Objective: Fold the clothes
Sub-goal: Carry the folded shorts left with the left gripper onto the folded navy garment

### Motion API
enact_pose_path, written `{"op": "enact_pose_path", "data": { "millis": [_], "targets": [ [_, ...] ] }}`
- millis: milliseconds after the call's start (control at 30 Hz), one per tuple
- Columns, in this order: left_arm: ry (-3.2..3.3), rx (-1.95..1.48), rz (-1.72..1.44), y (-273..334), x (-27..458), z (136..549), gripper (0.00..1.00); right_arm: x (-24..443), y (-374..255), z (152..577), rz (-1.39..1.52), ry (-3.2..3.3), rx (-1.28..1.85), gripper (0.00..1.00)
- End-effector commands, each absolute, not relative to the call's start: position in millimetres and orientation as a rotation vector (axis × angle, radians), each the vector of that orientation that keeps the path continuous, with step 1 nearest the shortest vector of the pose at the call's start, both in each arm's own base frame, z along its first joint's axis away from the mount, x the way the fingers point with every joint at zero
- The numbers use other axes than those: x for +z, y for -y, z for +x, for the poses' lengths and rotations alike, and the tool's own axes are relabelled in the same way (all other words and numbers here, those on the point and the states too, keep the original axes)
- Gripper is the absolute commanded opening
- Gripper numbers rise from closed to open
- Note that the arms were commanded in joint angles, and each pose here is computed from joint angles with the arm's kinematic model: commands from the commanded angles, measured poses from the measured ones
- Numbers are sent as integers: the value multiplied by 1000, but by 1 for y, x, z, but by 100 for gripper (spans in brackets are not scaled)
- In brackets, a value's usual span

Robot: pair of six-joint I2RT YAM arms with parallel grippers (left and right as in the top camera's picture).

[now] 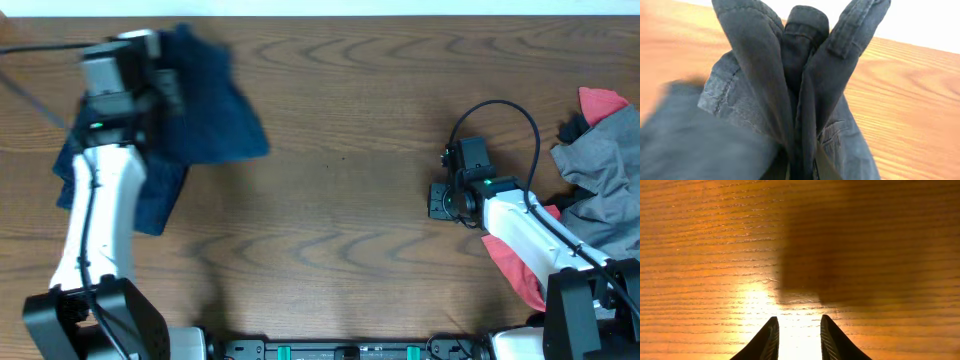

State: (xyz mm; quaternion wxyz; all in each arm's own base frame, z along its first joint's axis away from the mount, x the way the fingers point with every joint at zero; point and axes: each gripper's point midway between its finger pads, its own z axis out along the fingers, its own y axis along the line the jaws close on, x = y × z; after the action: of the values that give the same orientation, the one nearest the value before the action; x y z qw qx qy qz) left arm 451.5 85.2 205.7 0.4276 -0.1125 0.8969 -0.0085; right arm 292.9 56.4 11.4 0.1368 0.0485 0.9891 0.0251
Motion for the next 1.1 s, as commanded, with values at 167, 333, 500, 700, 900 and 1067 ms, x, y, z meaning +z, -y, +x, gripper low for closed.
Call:
{"op": "enact_pose_path", "data": {
  "millis": [167,333,500,700,900,1067],
  "targets": [
    [-2139,94,-701,-200,206,418,6,12,-52,294,173,-2859,59,27],
    [-2132,116,-781,-222,200,404,8,12,-53,294,172,-2857,60,27],
    [-2159,115,-799,-222,191,398,17,12,-52,294,172,-2859,59,27],
    [-2183,176,-843,-229,185,388,17,12,-53,294,172,-2860,60,28],
    [-2187,196,-853,-231,184,385,33,12,-53,293,171,-2864,63,29],
    [-2213,192,-862,-228,179,381,71,12,-53,292,171,-2869,62,30]
  ]
}}
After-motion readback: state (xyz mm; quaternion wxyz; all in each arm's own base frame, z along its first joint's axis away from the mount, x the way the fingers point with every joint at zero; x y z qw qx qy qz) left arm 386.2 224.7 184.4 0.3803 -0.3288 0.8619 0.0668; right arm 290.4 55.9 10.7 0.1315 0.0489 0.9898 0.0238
